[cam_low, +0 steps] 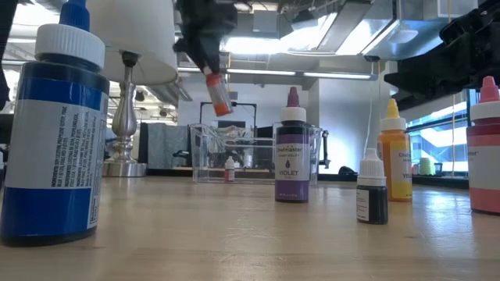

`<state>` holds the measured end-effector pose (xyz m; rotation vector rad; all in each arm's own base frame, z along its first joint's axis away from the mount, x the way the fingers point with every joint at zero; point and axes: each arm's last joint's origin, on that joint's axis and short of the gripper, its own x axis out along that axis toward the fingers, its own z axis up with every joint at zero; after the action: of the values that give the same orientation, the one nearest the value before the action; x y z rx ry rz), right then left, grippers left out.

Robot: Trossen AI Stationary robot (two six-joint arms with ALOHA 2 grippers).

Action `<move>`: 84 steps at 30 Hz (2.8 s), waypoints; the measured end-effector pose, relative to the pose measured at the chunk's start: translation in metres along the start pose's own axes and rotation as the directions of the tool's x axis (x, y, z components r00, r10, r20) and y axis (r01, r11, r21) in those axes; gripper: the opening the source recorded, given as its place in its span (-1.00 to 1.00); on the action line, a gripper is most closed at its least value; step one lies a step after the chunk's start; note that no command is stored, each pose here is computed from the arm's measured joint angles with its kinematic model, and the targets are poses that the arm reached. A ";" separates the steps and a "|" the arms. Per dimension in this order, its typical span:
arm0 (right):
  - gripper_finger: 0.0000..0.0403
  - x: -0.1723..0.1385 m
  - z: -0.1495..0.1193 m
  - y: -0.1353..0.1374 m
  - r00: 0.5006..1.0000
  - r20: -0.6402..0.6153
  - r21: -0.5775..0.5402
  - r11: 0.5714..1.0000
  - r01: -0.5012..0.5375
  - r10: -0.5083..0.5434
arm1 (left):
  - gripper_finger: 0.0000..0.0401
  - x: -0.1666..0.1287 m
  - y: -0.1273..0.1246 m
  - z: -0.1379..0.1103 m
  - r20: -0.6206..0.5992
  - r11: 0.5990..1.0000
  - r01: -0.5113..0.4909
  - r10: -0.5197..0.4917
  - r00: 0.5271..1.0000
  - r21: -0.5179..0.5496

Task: Pick & Place food coloring
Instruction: Put the large orange food coloring bottle into the transparent bin, then put the large yellow food coloring bottle into the transparent bin

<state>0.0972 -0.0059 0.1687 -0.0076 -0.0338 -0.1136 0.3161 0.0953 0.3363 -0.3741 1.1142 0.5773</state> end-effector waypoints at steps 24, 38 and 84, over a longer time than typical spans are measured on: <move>0.45 0.000 0.000 0.000 1.000 0.001 -0.026 1.000 0.011 -0.011 | -0.36 0.123 0.046 0.037 -0.246 0.984 -0.175 0.180 0.952 0.043; 0.45 0.000 0.000 0.000 1.000 0.001 -0.027 1.000 0.011 -0.011 | -0.27 0.124 0.046 0.038 -0.237 0.976 -0.211 0.218 0.947 0.054; 0.35 0.004 0.035 0.004 0.993 -0.024 0.027 0.993 -0.116 0.116 | -0.29 0.051 -0.038 -0.137 0.730 0.900 0.148 -0.421 0.538 0.410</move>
<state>0.1004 -0.0023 0.2038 0.0170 -0.0096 0.0031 0.2555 0.0011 0.2345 0.0117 0.2034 0.2033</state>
